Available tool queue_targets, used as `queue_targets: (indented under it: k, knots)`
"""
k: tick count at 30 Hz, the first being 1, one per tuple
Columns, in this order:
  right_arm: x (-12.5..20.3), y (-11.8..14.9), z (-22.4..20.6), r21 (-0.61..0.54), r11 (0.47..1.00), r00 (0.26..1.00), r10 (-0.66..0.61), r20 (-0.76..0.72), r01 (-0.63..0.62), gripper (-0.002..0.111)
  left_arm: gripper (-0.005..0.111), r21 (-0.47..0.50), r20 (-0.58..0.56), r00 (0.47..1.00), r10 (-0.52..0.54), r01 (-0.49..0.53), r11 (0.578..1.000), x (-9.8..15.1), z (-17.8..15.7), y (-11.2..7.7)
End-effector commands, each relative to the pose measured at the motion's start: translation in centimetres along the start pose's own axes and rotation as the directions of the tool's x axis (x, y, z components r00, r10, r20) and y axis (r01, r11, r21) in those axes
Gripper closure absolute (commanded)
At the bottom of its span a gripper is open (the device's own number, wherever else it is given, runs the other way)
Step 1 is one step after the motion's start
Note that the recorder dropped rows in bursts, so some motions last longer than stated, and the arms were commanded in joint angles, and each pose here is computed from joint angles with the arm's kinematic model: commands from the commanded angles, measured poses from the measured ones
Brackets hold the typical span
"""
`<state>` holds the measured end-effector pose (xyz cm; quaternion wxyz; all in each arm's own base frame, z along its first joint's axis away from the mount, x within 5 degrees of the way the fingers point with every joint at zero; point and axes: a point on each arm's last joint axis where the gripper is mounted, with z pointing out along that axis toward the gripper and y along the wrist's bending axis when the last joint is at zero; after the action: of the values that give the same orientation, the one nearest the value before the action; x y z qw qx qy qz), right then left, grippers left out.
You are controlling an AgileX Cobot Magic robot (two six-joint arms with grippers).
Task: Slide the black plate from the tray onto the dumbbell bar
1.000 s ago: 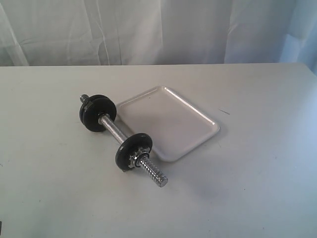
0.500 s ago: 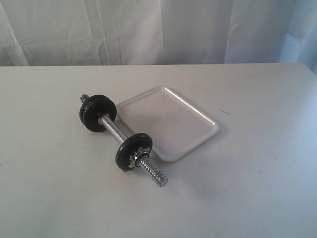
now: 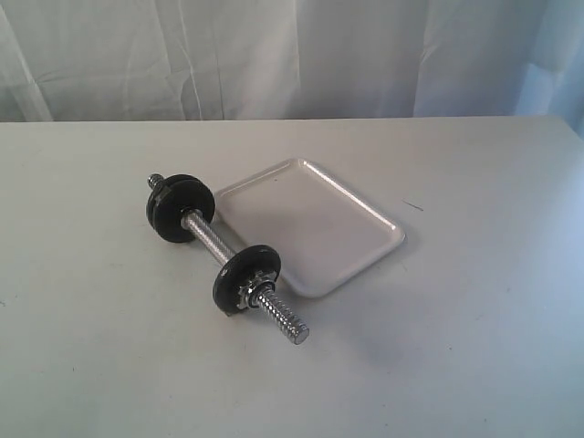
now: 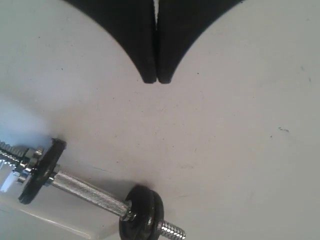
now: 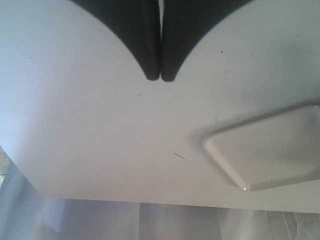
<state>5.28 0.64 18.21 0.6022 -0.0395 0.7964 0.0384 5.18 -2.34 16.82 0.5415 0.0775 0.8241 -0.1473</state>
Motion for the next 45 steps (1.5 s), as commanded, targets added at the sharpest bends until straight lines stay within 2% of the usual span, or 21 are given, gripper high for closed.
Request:
queue_targets:
  k: [1, 9, 15, 22, 45]
  knots:
    - [0.0, 0.0, 0.0, 0.006, 1.0, 1.0, -0.008, 0.014, 0.008, 0.108, 0.107, -0.052, 0.007, 0.998, -0.054, 0.055, 0.997, 0.2, -0.1, 0.3]
    - [0.0, 0.0, 0.0, 0.006, 1.0, 1.0, -0.008, 0.014, 0.008, 0.108, 0.107, -0.179, 0.084, 0.992, -0.092, 0.106, 0.978, 0.0, -0.4, 1.0]
    - [0.0, 0.0, 0.0, 0.006, 1.0, 1.0, -0.008, 0.014, 0.008, 0.108, 0.107, -0.224, 0.094, 0.991, -0.097, 0.116, 0.968, -0.1, -0.4, 1.3]
    - [0.0, 0.0, 0.0, 0.006, 1.0, 1.0, -0.008, 0.014, 0.008, 0.108, 0.107, -0.229, 0.125, 0.988, -0.091, 0.118, 0.966, -0.3, -0.5, 1.3]
    - [0.0, 0.0, 0.0, 0.006, 1.0, 1.0, -0.008, 0.014, 0.008, 0.108, 0.107, -0.229, 0.124, 0.988, -0.09, 0.116, 0.966, -0.3, -0.5, 1.3]
